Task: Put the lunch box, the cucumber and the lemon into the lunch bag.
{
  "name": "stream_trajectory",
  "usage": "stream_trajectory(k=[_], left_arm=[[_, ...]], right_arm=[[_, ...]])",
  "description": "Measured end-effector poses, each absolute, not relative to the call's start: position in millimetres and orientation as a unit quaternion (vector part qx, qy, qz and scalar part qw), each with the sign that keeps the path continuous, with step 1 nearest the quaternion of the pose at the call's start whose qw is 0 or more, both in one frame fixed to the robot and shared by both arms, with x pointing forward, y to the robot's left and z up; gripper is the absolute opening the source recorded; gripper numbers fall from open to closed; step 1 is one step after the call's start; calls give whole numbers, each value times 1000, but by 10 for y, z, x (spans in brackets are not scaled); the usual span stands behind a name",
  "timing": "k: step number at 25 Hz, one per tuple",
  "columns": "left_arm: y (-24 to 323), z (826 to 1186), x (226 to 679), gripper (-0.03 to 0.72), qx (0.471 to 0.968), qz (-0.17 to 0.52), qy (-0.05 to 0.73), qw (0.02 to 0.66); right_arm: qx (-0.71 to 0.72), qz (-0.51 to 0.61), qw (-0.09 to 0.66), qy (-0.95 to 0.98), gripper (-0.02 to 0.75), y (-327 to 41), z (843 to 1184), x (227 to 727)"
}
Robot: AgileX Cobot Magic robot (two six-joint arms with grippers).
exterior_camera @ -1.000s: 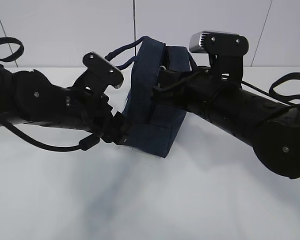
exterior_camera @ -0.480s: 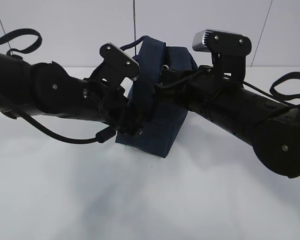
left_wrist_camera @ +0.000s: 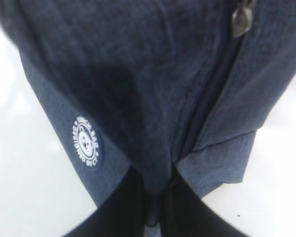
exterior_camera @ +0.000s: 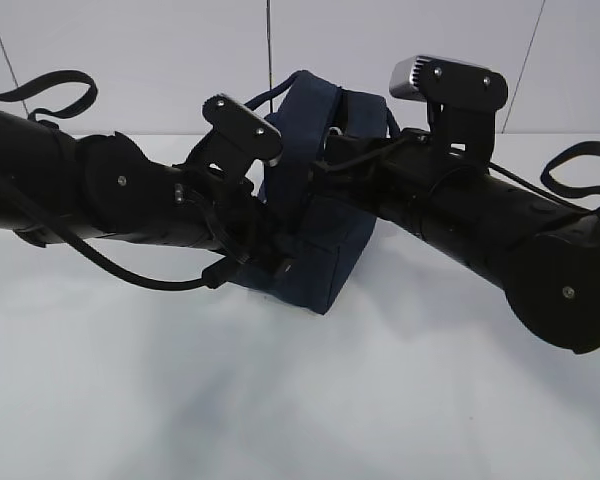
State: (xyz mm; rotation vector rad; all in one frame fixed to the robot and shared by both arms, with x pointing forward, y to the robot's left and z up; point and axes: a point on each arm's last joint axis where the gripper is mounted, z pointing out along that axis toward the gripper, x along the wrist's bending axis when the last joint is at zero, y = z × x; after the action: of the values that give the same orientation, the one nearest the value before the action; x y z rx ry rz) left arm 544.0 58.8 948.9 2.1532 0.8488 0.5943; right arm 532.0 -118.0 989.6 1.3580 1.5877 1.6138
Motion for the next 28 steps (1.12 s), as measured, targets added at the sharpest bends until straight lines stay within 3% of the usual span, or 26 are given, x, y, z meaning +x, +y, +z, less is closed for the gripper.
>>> stream_trajectory(k=[19, 28], left_arm=[[587, 9490, 5431, 3, 826, 216, 363, 373], [587, 9505, 5422, 2, 827, 212, 363, 374]], right_arm=[[517, 596, 273, 550, 18, -1365, 10045, 5545], [542, 580, 281, 540, 18, -1445, 10123, 5955]])
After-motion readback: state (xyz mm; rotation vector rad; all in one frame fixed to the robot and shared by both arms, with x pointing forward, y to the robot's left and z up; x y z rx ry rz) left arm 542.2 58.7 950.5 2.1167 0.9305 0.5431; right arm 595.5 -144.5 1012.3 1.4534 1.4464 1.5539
